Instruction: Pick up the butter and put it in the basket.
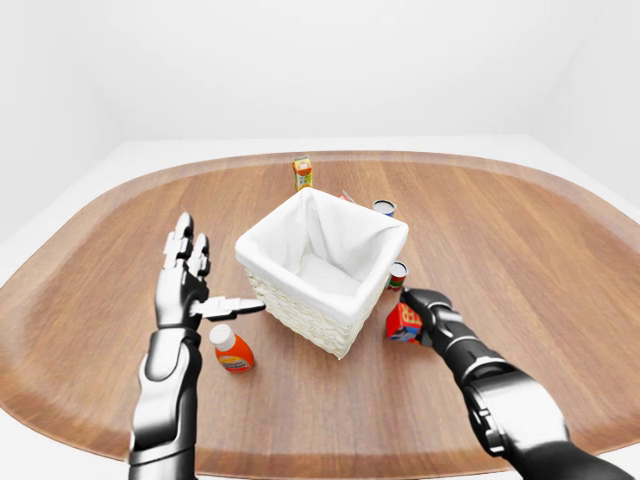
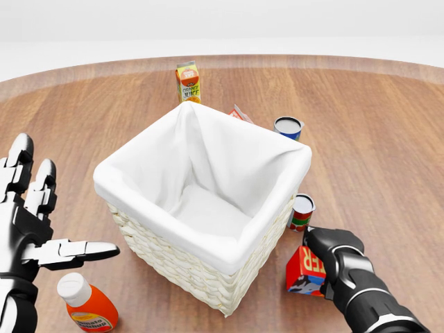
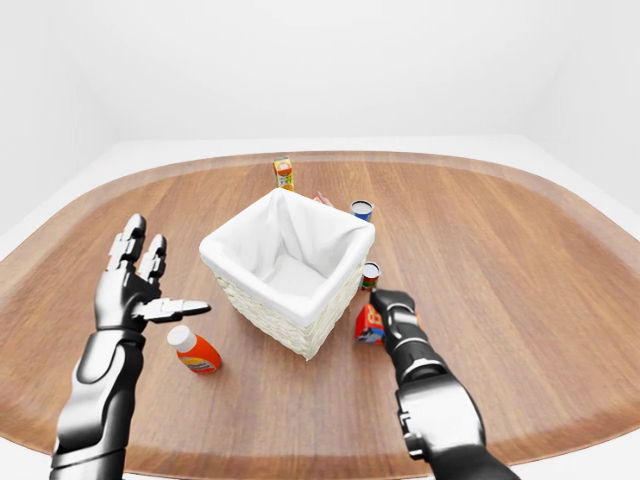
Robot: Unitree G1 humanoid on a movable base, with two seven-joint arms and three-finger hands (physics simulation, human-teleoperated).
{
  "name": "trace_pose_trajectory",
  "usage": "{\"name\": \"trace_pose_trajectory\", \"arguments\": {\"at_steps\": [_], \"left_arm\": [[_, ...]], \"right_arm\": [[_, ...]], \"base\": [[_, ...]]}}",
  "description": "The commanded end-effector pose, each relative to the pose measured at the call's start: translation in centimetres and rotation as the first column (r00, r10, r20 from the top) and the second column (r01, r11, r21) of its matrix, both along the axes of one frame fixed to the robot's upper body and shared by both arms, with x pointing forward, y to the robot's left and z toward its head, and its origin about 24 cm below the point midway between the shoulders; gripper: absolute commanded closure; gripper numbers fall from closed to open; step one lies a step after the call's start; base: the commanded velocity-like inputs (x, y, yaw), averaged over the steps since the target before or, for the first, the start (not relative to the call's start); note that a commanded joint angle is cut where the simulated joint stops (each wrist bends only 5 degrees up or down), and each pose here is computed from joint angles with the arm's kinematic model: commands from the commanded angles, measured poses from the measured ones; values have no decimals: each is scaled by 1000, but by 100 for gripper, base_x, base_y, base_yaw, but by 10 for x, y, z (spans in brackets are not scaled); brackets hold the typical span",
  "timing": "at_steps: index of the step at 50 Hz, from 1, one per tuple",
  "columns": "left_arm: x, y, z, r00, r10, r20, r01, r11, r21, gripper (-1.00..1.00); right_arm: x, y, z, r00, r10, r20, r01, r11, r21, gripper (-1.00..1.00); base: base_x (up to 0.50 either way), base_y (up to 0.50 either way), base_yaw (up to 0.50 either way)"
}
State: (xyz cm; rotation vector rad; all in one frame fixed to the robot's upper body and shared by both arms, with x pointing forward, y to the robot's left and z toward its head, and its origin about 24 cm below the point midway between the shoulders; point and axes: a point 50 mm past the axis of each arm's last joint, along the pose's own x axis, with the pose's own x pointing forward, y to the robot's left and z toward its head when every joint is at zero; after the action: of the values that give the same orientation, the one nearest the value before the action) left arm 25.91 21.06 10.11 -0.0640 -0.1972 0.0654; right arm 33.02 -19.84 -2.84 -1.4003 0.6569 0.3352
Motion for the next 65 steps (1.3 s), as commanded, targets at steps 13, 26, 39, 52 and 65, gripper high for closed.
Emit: {"name": "trace_pose_trajectory", "arguments": {"at_steps": [13,26,39,52,65], "left_arm": [[-11,8,8,999,-3,34,2,999,33,-100],[-11,10,7,1000,-1,31,0,1000,30,-100],[-8,11,5,1000,0,21,0,1000,24,-100],[-7,12,3,1000,0,13,-1,1000,21,-100],[-6,13,-1,1000,3,-4,-3,1000,14,-100]], "right_arm": [[4,-12,55,986,117,122,-107,991,-80,100],[-6,-19,104,979,112,170,-90,987,-135,100],[-5,-22,147,962,98,253,-71,991,-114,100],[2,-15,175,928,121,353,-100,992,-77,100],[10,-7,211,858,144,493,-128,990,-67,100]], "base": [[0,0,0],[0,0,0],[0,0,0],[0,0,0],[0,0,0]]}}
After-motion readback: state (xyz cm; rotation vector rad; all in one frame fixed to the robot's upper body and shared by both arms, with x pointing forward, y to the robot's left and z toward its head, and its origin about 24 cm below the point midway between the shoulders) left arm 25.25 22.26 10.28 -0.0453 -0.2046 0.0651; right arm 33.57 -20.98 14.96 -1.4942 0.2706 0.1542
